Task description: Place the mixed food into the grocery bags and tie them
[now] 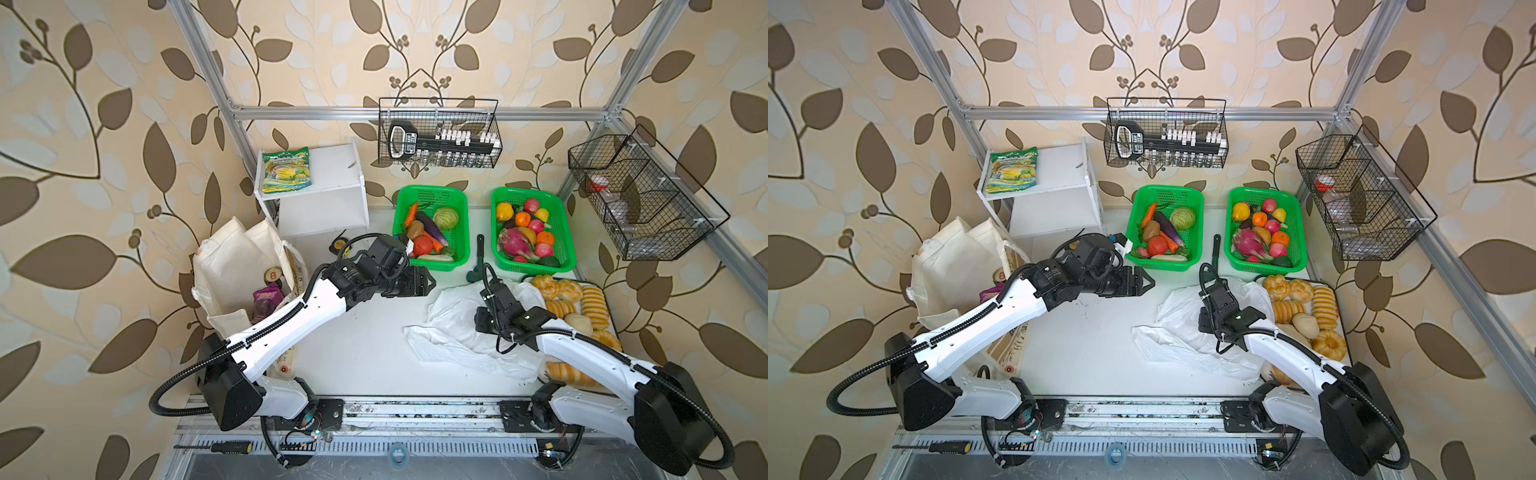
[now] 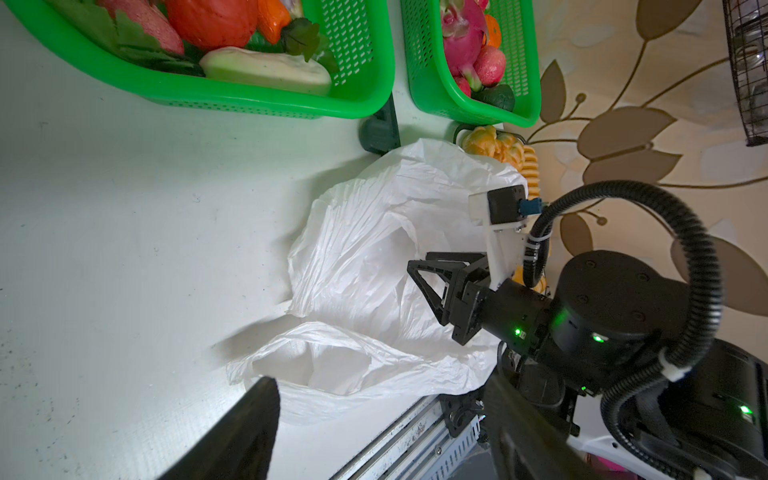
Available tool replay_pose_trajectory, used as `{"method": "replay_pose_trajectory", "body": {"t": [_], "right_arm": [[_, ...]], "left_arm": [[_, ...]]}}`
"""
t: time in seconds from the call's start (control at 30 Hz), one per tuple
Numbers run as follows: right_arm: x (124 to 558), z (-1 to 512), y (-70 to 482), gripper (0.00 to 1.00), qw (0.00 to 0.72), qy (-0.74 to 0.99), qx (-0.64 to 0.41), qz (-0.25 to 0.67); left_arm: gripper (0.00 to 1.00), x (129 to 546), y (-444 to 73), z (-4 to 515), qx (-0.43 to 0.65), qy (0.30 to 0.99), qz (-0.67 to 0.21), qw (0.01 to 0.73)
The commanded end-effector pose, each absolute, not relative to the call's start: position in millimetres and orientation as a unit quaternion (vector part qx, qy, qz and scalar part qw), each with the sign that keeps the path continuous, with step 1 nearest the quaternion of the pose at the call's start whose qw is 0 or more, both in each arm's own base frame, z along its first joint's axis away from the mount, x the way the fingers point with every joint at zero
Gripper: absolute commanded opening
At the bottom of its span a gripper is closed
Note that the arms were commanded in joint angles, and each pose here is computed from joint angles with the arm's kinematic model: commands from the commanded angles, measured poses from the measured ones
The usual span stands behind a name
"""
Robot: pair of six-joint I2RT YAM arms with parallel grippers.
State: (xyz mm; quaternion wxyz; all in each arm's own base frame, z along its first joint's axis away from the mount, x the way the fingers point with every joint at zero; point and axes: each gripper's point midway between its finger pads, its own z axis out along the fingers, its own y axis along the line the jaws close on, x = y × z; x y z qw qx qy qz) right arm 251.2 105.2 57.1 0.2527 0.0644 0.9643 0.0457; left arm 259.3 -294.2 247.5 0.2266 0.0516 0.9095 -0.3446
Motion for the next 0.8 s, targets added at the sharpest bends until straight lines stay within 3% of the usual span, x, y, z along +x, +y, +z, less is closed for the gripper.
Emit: {"method": "replay_pose_trajectory", "body": {"t": [0.0,0.13,0.3,0.43,0.57,0.77], "right_arm": [[252,50,108,0.27,0.247,0.967,0.045,0.036],[256,76,116,0.0,0.284,0.958,0.019,0.037],[246,127,151,0.0,0.314,0.934,-0.045,0.165],[231,165,172,0.0,0.324,0.905,-0.104,0.254],[228,187,183,0.0,0.334,0.886,-0.118,0.3],[234,195,194,0.0,0.327,0.874,-0.098,0.347]], "left_arm": [[0.8,262,-284,236,0.05,0.919,-0.313,0.234],[0.82,264,-269,230,0.041,0.929,-0.275,0.245],[0.88,270,-242,239,0.01,0.93,-0.234,0.283],[0.93,275,-230,253,-0.003,0.92,-0.254,0.298],[0.95,276,-229,253,-0.01,0.916,-0.3,0.268],[0.96,269,-220,245,0.022,0.924,-0.274,0.267]]}}
